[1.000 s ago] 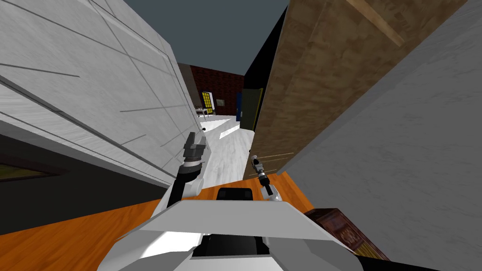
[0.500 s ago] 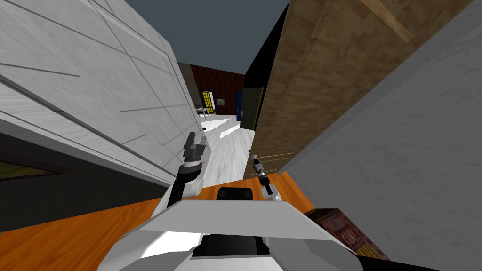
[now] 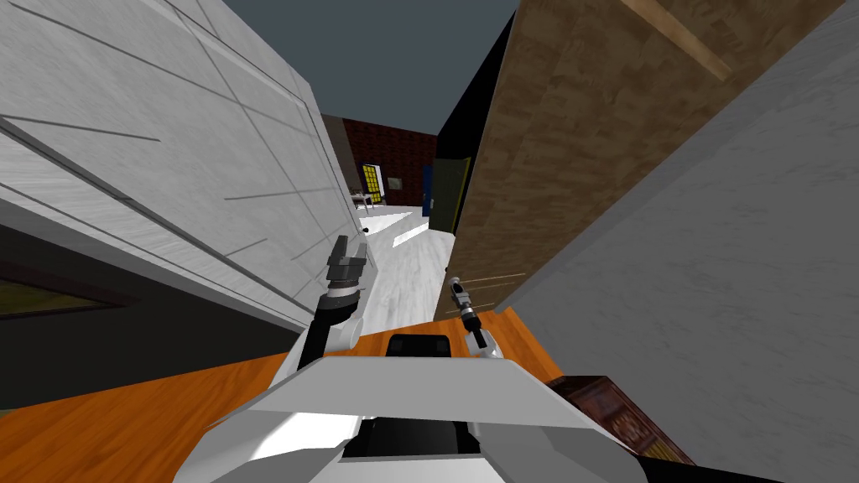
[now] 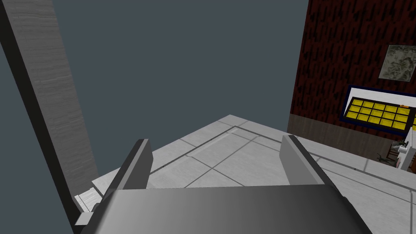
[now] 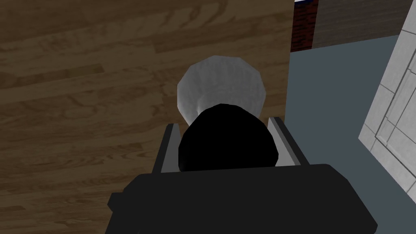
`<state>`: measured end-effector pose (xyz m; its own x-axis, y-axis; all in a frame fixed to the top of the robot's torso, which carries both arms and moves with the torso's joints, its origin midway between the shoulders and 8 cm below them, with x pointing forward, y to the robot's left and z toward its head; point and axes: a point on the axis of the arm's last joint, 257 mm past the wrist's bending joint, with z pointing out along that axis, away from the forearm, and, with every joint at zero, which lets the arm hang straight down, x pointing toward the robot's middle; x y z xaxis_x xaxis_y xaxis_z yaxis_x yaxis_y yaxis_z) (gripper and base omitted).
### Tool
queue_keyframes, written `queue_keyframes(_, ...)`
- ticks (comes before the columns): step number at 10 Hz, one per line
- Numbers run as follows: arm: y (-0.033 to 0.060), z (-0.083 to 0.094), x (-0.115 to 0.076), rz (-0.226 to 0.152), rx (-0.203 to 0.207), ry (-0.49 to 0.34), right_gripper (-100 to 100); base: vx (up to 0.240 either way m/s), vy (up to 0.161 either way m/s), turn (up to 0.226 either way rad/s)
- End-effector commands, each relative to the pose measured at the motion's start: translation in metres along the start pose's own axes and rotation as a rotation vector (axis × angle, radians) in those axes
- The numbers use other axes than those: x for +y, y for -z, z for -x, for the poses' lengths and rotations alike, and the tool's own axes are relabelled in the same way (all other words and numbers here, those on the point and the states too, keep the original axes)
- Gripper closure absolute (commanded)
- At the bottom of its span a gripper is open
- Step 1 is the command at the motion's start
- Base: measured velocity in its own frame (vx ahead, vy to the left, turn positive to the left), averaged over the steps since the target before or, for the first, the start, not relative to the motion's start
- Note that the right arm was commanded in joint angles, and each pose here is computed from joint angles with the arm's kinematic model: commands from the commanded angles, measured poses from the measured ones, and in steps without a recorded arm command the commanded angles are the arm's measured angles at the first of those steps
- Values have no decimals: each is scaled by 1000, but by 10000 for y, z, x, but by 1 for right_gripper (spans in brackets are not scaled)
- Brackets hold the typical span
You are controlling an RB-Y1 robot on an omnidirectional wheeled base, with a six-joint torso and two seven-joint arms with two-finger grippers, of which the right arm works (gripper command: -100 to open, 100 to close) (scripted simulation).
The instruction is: Push the door open
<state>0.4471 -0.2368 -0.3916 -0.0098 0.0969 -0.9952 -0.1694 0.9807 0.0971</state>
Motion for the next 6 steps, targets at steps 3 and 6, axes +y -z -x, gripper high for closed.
queue_keyframes(3, -25, 78, -100, -24, -24, -101, 100, 24, 4, 38)
queue_keyframes(6, -21, 119, -206, -51, -42, -209, 100, 42, 5, 49)
